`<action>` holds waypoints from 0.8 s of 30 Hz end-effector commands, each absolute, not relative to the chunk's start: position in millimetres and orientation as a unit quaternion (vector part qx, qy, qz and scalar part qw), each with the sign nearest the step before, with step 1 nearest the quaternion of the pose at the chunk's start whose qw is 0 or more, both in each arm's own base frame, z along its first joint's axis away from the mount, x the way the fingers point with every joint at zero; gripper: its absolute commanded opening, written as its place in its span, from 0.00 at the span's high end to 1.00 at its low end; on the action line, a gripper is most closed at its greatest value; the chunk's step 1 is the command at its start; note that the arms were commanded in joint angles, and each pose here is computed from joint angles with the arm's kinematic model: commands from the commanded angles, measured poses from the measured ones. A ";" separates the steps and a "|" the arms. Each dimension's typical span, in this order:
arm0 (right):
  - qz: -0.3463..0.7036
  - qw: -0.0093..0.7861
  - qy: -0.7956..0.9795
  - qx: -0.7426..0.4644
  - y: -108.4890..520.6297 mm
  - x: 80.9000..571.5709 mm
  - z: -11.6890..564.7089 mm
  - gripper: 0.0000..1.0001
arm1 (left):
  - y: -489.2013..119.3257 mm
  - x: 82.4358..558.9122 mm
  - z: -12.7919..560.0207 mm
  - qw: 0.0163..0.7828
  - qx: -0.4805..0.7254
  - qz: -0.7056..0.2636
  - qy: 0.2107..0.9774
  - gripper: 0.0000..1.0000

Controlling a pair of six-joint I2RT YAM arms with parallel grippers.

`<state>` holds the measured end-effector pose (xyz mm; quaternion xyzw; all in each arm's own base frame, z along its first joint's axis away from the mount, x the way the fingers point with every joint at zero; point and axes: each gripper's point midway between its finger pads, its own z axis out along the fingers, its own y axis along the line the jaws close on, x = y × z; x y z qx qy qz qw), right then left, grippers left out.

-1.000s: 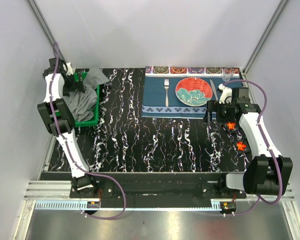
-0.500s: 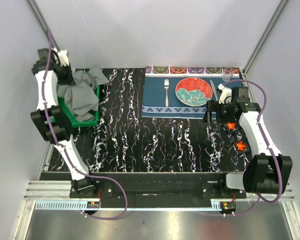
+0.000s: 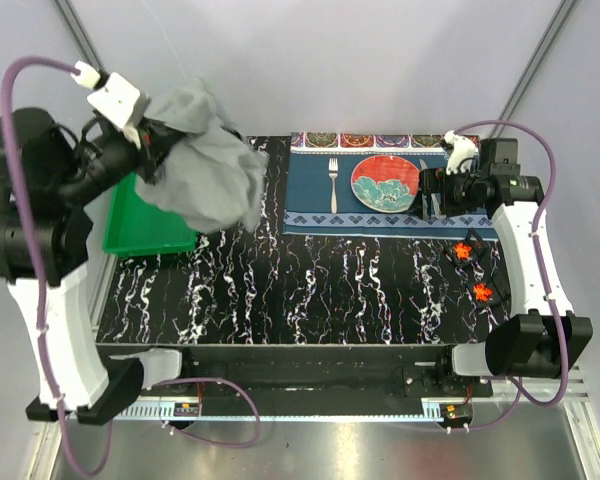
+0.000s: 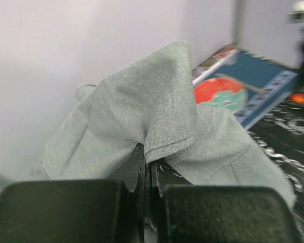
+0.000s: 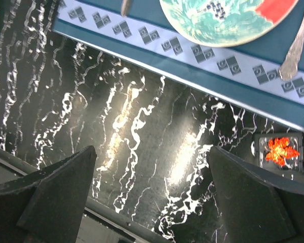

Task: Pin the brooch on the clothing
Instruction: Place the clothes at the center of the board.

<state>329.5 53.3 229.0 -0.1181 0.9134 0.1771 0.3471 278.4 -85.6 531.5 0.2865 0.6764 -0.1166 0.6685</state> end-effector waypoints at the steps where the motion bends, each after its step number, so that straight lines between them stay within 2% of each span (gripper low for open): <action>1: 0.214 0.358 0.897 -0.148 66.4 324.7 262.7 0.00 | -132.5 239.3 536.0 0.651 0.336 -0.212 0.647 1.00; 3: 0.229 0.360 0.891 -0.155 72.2 320.1 273.0 0.00 | -146.0 220.0 529.4 0.630 0.356 -0.261 0.639 1.00; 4: 0.233 0.361 0.889 -0.157 73.7 318.5 275.2 0.00 | -151.8 210.9 523.0 0.617 0.371 -0.282 0.634 0.96; 7: 0.238 0.365 0.886 -0.159 75.7 313.3 279.9 0.00 | -156.0 199.4 474.3 0.566 0.398 -0.304 0.654 0.92; 8: 0.237 0.368 0.885 -0.161 75.8 310.7 282.2 0.00 | -155.8 202.6 445.5 0.543 0.417 -0.301 0.664 0.86; 9: 0.236 0.366 0.886 -0.161 75.5 308.7 279.8 0.00 | -153.1 191.8 425.4 0.520 0.428 -0.300 0.676 0.84; 11: 0.236 0.364 0.886 -0.164 75.7 305.7 278.3 0.00 | -141.9 200.0 377.4 0.483 0.450 -0.264 0.703 0.79; 14: 0.249 0.346 0.888 -0.174 79.2 300.7 269.8 0.00 | -116.8 205.2 311.0 0.419 0.480 -0.208 0.742 0.77; 16: 0.257 0.331 0.890 -0.179 81.1 295.6 264.3 0.00 | -91.8 210.5 270.4 0.387 0.492 -0.171 0.761 0.72; 19: 0.265 0.311 0.894 -0.183 82.1 291.4 255.7 0.00 | -53.7 221.6 237.2 0.365 0.514 -0.116 0.768 0.71; 20: 0.263 0.306 0.897 -0.182 81.1 292.7 252.6 0.00 | -46.1 224.6 228.0 0.349 0.518 -0.109 0.773 0.67; 22: 0.262 0.299 0.899 -0.183 80.4 291.7 248.4 0.00 | -39.0 227.2 224.1 0.336 0.544 -0.092 0.763 0.50; 24: 0.266 0.292 0.901 -0.180 81.2 291.2 244.0 0.00 | -59.3 229.3 228.4 0.337 0.570 -0.104 0.742 0.26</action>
